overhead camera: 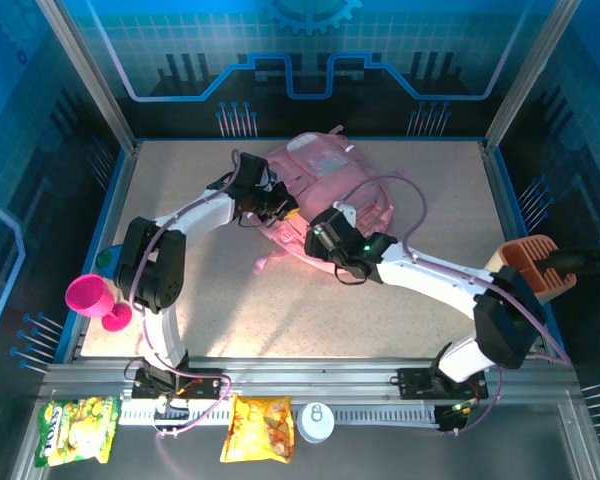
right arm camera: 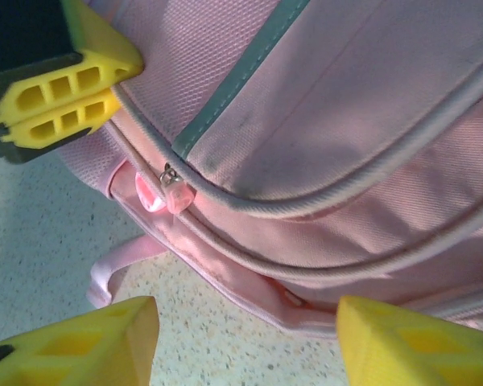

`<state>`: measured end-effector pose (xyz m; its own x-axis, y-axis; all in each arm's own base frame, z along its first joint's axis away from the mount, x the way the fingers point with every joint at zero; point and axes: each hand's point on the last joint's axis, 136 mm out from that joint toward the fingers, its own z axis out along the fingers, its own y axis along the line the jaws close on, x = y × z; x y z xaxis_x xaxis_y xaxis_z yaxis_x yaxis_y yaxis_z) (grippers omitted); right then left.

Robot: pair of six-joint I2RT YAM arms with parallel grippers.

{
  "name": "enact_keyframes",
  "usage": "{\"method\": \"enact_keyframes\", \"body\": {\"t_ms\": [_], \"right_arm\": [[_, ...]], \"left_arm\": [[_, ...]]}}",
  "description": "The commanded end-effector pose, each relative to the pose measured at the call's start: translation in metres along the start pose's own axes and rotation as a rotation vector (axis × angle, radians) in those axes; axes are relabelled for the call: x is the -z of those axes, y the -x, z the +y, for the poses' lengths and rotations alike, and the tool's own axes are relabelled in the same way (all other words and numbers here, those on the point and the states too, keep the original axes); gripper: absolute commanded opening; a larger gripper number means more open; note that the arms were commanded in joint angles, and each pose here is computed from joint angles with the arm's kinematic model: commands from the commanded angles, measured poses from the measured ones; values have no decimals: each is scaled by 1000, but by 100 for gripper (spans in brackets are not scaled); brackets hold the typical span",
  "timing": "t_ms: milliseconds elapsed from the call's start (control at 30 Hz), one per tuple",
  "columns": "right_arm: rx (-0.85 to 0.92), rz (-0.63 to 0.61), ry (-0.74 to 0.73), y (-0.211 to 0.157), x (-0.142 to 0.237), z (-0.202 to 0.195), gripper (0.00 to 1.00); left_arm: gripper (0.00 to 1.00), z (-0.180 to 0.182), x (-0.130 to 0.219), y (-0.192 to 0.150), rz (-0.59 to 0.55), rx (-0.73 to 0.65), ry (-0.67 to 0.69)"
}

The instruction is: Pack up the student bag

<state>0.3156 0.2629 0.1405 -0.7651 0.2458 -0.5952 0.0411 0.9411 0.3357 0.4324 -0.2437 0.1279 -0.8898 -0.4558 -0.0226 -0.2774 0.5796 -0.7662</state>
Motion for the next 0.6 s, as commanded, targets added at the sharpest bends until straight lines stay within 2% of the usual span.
{"method": "enact_keyframes", "body": {"t_ms": [0,133,300,567], "right_arm": [[-49,-51,-14,9,-8,17,53],[-92,-44,-38,6,-22,27,44],[-145,-61,-50,12,-31,31,43],[-219,-66,-151,18,-43,12,35]], "left_arm": [[0,-38,15,-16,25,-30,-115],[0,-44,14,-21,31,-32,-126],[0,-41,12,-24,40,-28,-117],[0,-42,13,-25,41,-32,-118]]}}
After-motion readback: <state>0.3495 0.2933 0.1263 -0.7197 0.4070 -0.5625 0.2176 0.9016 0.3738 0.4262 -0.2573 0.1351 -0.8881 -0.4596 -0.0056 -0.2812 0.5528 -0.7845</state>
